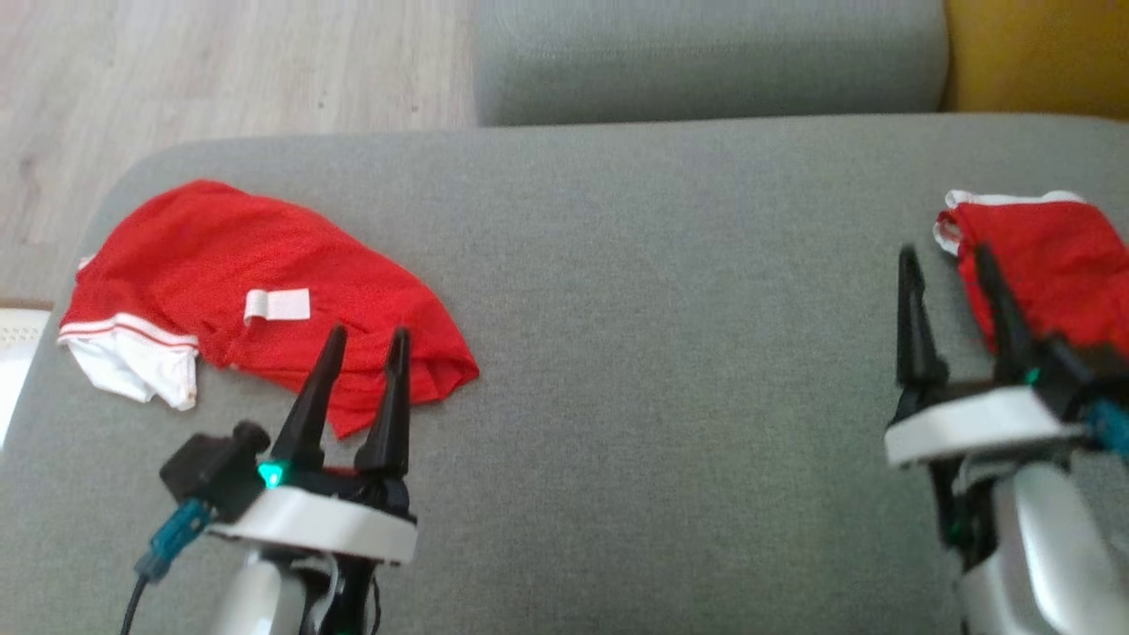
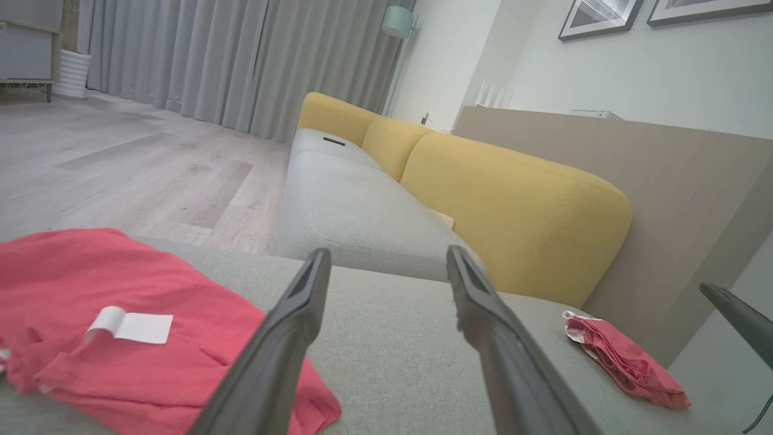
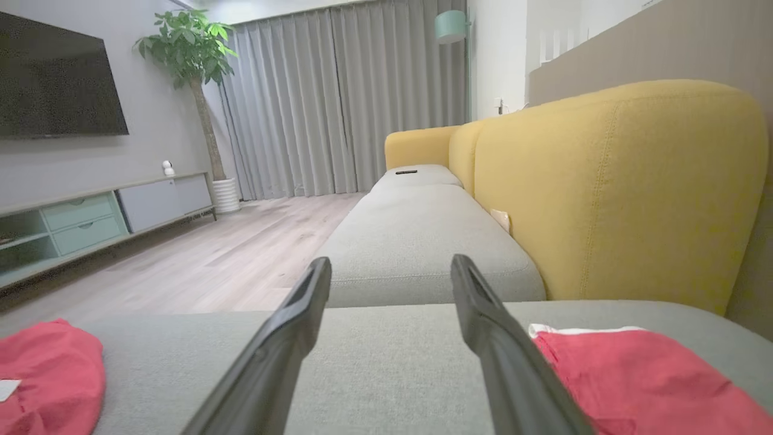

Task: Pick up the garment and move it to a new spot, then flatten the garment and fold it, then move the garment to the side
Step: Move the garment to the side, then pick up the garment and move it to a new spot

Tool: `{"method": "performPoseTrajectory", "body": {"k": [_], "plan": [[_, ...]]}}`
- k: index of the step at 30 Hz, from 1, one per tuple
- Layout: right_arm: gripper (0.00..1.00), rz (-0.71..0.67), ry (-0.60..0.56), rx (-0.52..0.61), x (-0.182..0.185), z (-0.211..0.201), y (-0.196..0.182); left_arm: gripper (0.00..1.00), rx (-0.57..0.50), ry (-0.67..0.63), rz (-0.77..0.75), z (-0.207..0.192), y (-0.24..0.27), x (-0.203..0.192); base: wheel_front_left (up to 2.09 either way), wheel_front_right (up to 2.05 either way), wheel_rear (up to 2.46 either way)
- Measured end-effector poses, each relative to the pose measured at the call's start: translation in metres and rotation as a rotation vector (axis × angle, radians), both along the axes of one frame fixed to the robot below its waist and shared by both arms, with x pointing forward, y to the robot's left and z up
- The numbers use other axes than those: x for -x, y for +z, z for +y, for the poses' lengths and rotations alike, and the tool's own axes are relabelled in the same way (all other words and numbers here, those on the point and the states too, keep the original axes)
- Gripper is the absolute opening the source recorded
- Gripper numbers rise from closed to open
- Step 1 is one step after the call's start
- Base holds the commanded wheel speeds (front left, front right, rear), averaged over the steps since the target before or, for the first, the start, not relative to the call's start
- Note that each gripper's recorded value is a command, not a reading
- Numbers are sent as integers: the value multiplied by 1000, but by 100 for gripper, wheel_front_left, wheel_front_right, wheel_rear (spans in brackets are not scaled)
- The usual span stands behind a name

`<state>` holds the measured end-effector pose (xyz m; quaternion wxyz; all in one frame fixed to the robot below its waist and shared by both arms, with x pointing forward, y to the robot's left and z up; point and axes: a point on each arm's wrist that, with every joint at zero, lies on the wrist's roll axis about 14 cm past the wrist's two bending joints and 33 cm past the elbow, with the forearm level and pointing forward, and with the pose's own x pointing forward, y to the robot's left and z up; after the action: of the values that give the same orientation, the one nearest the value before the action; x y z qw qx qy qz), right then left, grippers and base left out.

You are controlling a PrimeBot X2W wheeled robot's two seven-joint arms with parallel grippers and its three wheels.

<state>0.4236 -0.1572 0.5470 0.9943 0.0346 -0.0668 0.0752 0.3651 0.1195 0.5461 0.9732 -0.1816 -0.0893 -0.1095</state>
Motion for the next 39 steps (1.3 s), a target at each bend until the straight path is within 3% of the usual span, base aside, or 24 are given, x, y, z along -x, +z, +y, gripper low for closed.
{"method": "performPoseTrajectory", "body": {"k": [10, 28, 39], "plan": [[100, 71, -9, -128, 38, 5, -38, 100, 1, 8, 69, 2, -23, 15, 0, 0, 0], [100, 58, 13, -142, 36, 13, -34, 100, 5, 36, 67, 11, -22, 16, 0, 0, 0], [100, 93, 199, -140, 25, 79, -41, 100, 15, 168, 96, 52, -31, 33, 0, 0, 0]]}}
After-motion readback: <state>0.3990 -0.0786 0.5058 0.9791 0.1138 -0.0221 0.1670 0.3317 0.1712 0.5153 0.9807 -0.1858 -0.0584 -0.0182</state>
